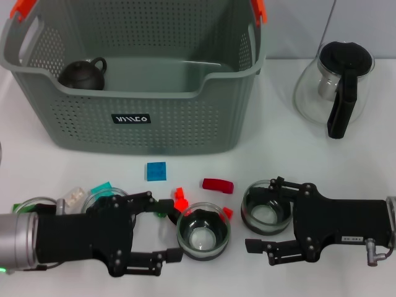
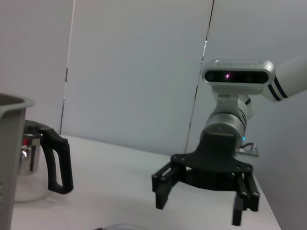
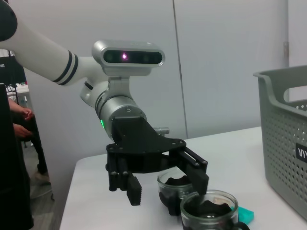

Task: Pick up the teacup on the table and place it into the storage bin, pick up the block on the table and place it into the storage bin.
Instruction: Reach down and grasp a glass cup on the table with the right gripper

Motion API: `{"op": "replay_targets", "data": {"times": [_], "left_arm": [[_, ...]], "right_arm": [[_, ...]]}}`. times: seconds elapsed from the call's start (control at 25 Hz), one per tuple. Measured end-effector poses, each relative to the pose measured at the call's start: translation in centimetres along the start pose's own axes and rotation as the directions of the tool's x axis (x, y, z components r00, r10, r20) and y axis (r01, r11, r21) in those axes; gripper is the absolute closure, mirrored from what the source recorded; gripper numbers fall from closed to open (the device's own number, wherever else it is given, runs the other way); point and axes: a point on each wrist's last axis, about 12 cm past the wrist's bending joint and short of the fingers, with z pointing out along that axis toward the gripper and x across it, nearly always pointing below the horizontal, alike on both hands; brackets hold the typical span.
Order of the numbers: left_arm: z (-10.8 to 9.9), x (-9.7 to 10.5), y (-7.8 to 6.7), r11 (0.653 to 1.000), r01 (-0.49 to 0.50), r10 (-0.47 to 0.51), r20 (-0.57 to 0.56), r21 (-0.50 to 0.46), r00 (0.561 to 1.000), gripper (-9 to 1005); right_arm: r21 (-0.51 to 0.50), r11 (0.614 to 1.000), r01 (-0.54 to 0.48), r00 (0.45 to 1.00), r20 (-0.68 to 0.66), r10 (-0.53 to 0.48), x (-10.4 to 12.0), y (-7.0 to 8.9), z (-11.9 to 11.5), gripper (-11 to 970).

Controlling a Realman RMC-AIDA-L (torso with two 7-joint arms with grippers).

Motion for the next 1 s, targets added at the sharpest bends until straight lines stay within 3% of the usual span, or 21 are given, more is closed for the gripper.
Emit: {"op": "replay_targets", "data": {"times": [1.0], "left_arm": [[-0.59, 0.06, 0.28, 1.0, -0.004, 0.003, -0.027, -0.014, 1.0, 173]], "right_arm": [[0.049, 0.995, -0.082, 0.996, -0.014, 0.083, 1.04, 0.33, -0.77, 37]]}}
